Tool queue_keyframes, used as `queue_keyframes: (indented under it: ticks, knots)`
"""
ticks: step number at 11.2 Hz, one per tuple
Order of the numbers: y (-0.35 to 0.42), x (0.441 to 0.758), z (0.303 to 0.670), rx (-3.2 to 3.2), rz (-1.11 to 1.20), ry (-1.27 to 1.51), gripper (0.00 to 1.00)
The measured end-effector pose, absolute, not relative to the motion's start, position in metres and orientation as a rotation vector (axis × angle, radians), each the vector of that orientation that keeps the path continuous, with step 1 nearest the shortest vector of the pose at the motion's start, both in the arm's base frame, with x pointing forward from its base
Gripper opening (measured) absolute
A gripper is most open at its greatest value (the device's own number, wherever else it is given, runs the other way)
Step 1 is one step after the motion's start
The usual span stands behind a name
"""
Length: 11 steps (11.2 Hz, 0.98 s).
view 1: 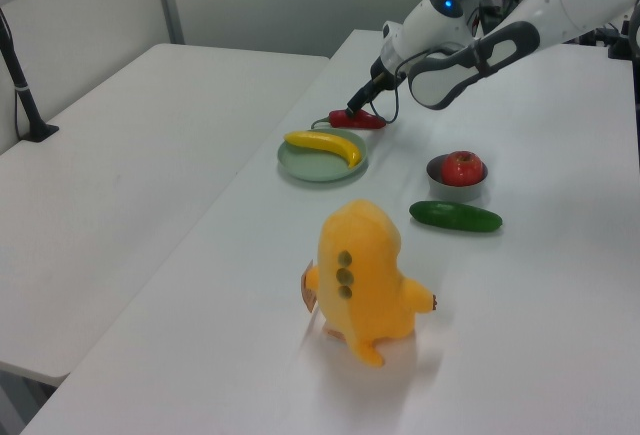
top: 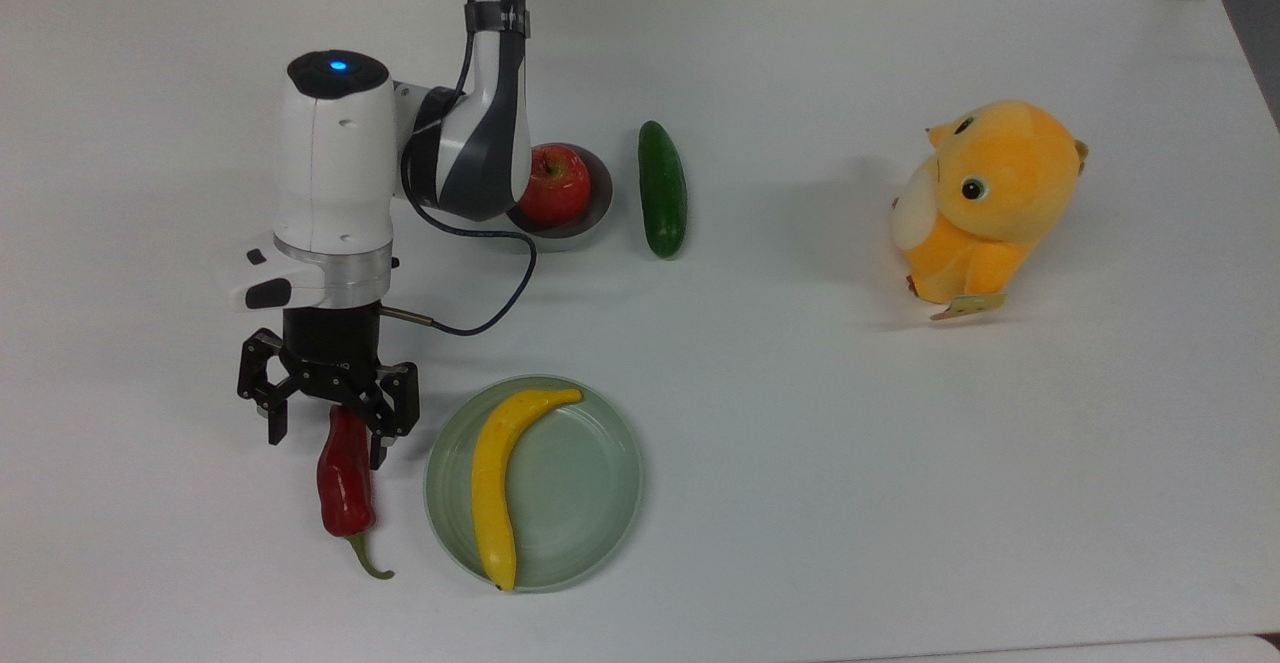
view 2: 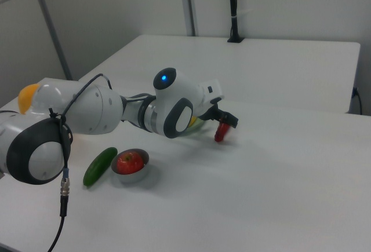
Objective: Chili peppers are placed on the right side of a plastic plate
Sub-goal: 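Close the gripper on the red chili pepper and lift it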
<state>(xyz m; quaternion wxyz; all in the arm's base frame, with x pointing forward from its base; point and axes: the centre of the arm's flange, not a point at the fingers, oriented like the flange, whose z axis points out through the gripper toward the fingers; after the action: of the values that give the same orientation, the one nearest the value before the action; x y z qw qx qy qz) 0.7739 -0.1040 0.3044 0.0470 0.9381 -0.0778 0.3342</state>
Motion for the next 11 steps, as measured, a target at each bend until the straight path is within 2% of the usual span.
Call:
queue_keyframes:
  ticks: [3, 5, 6, 11]
  knots:
    - [-0.102, 0.774, 0.293, 2.849, 0.992, -0.182, 0.81]
    - [-0.103, 0.774, 0.291, 2.842, 0.982, -0.16, 0.49]
    - [-0.103, 0.774, 0.294, 2.837, 0.993, -0.16, 0.38]
    - [-0.105, 0.778, 0.308, 2.842, 1.042, -0.219, 0.36]
